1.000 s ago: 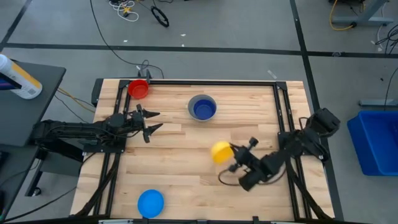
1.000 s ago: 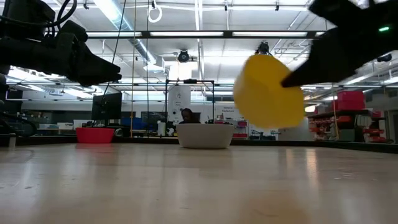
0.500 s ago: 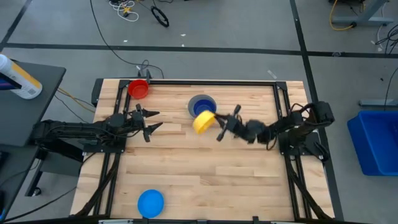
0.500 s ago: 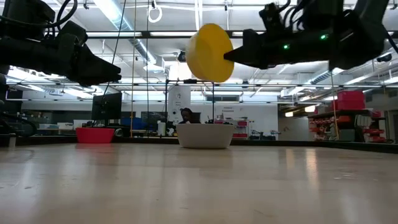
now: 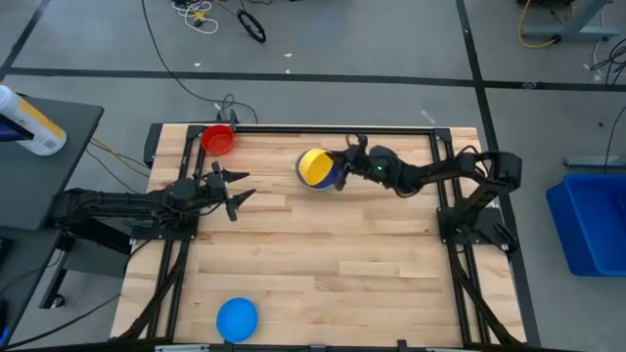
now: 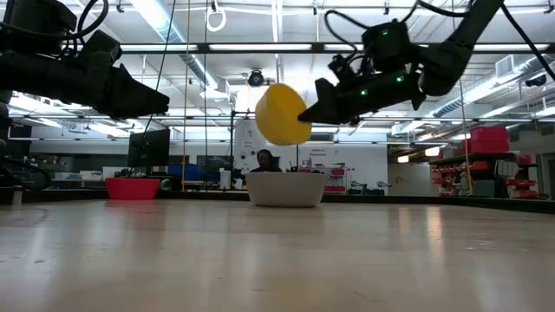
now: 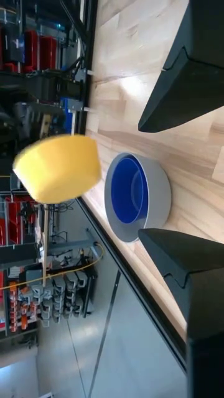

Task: Nest bowls inside each other
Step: Stack the yellow bowl on top of the blue bowl

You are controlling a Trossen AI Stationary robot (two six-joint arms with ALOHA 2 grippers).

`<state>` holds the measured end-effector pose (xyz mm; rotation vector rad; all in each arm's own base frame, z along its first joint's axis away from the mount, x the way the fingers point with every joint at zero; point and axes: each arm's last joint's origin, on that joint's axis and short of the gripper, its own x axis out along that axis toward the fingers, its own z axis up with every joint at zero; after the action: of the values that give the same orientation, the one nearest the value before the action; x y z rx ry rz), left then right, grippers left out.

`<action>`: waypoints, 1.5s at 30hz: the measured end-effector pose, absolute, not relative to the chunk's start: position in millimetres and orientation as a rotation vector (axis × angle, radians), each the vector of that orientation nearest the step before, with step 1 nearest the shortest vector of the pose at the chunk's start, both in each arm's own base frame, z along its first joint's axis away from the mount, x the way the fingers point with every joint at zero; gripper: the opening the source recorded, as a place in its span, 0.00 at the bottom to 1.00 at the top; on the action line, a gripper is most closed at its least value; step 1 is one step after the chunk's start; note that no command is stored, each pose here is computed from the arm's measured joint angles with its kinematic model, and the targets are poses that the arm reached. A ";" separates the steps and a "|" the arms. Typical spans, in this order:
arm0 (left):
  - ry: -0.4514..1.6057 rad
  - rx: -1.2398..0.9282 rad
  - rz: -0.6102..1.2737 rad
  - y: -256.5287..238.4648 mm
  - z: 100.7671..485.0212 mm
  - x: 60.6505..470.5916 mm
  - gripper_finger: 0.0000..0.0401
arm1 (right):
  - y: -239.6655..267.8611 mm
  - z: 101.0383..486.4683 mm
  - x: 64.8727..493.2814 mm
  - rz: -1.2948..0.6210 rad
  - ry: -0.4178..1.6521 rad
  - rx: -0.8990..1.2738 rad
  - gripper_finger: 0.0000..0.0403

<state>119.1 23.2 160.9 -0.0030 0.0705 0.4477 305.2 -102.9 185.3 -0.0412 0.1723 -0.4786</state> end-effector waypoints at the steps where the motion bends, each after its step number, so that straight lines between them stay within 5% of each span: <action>1: 0.071 -0.003 0.448 23.3 160.8 119.0 0.68 | -105.2 185.7 306.9 -0.482 0.201 -0.031 0.00; 16: 0.070 -0.006 0.448 23.2 160.9 119.1 0.68 | -143.0 200.0 312.6 -0.527 0.518 0.104 0.00; 35: 0.069 -0.006 0.455 23.4 160.9 119.0 0.68 | -159.6 161.1 324.2 -0.477 0.760 0.226 0.00; 42: 0.072 -0.005 0.455 23.4 160.7 118.9 0.68 | -163.8 175.6 333.2 -0.485 0.766 0.236 0.08; 45: 0.079 -0.004 0.455 23.4 160.0 118.9 0.68 | -162.4 178.7 332.5 -0.498 0.843 0.216 0.02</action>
<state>118.9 23.4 160.0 -0.0040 0.0786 0.4554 332.5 -162.4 178.7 0.2158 0.8433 -0.4980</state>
